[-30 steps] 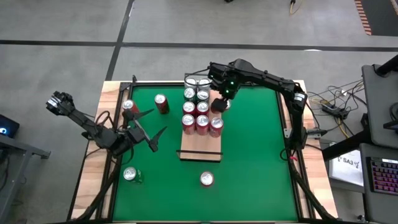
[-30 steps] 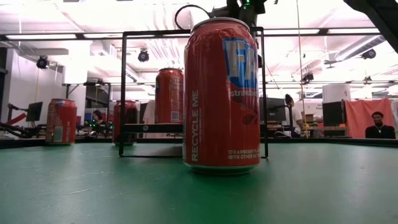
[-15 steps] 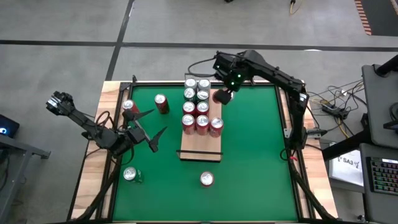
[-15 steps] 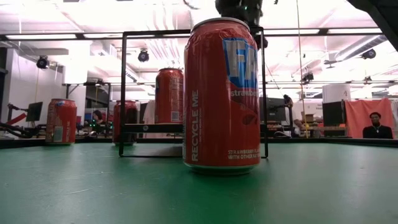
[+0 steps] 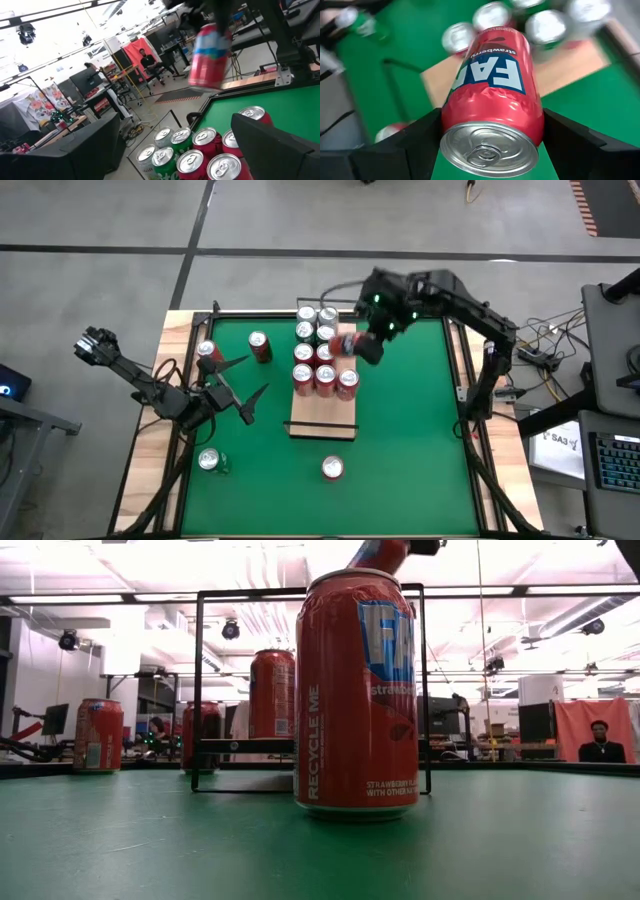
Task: Place canned beverage on shelf
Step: Put the orange soda can on the shelf and aligned with the other orange soda can
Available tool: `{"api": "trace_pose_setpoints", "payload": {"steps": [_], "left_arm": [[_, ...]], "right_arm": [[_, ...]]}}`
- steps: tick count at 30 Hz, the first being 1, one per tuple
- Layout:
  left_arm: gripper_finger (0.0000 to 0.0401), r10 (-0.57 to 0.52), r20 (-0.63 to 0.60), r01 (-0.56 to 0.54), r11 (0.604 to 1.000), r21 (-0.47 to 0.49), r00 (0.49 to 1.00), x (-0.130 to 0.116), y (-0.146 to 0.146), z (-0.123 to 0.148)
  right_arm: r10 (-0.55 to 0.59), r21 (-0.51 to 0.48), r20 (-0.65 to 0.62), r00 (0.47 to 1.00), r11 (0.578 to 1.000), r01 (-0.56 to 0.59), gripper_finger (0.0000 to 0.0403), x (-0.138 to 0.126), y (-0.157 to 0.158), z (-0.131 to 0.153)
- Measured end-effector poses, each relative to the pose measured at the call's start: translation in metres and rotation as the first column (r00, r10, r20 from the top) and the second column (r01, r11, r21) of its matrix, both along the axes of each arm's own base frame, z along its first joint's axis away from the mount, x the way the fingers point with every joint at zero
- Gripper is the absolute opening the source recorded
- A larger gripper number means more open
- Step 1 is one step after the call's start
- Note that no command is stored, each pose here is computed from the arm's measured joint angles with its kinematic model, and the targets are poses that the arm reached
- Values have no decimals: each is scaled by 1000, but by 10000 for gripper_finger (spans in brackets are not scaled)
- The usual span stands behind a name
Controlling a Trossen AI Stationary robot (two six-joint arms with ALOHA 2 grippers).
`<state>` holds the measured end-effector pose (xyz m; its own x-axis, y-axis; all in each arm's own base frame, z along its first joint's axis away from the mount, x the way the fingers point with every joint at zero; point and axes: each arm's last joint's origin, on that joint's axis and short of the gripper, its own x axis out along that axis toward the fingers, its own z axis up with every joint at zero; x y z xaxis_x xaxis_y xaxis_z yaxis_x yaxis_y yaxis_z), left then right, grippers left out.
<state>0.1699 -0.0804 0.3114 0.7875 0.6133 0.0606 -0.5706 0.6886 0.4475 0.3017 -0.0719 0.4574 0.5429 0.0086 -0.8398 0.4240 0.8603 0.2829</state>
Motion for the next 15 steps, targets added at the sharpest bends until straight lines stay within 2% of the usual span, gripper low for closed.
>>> {"api": "trace_pose_setpoints", "payload": {"steps": [7,15], "left_arm": [[365,0,0,0,1000,0,1000,0,0,0],[366,-5,-2,5,1000,3,1000,0,0,0]], "right_arm": [[76,70,-43,996,995,-72,288,18,52,-10],[-11,178,-123,992,983,33,288,37,74,-27]]}}
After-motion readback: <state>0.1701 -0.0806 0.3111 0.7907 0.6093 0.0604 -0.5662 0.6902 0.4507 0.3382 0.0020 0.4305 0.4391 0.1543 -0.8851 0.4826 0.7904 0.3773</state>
